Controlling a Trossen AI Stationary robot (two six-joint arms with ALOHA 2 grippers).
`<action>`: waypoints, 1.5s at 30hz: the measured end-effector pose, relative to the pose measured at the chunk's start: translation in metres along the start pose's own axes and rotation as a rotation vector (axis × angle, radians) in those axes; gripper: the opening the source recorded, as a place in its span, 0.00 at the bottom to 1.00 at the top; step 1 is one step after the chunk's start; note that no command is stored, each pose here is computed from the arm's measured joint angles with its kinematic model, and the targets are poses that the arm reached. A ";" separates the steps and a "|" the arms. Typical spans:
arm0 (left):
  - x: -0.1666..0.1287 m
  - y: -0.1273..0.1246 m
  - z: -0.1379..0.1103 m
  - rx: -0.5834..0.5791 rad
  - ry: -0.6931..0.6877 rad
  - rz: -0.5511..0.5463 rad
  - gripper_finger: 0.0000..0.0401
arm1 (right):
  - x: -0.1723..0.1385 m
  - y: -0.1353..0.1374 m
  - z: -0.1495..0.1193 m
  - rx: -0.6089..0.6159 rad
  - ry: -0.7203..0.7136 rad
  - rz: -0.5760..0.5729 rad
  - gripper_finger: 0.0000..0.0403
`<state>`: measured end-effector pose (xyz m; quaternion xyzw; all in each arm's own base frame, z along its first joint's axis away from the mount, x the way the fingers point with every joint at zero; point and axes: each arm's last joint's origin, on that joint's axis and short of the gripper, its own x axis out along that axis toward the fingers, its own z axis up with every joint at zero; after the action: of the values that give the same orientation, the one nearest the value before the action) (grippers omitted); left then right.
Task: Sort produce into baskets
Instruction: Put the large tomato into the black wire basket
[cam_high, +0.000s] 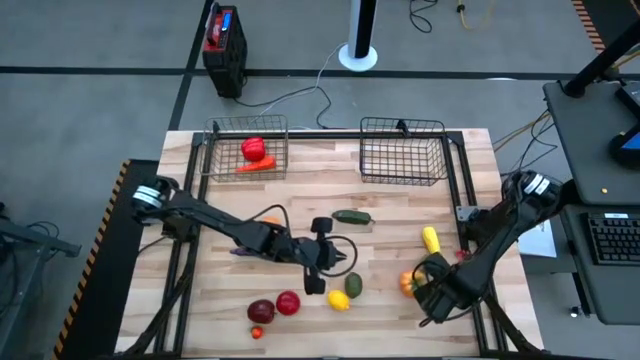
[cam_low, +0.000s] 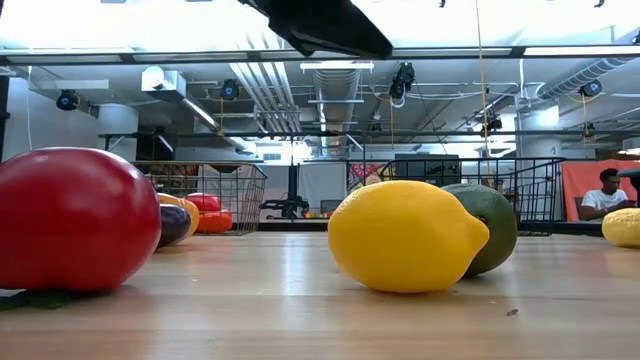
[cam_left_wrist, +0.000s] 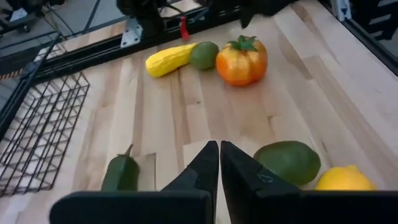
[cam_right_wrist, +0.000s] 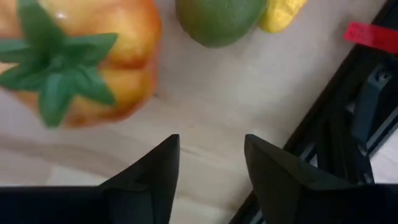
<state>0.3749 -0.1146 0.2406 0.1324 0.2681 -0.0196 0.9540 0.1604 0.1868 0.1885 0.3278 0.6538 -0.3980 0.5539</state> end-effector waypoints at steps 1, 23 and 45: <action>0.001 0.000 0.001 0.003 -0.002 0.000 0.00 | 0.003 0.002 0.000 -0.001 -0.019 -0.008 0.40; 0.027 -0.015 0.000 0.093 -0.115 -0.212 0.00 | 0.004 0.014 -0.001 0.008 -0.142 0.115 0.29; 0.103 -0.039 0.000 0.160 -0.155 -0.201 0.00 | -0.031 -0.006 0.005 0.027 -0.286 0.348 0.73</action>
<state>0.4590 -0.1484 0.1782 0.1787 0.2033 -0.1467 0.9514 0.1629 0.1804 0.2198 0.3832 0.4967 -0.3475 0.6969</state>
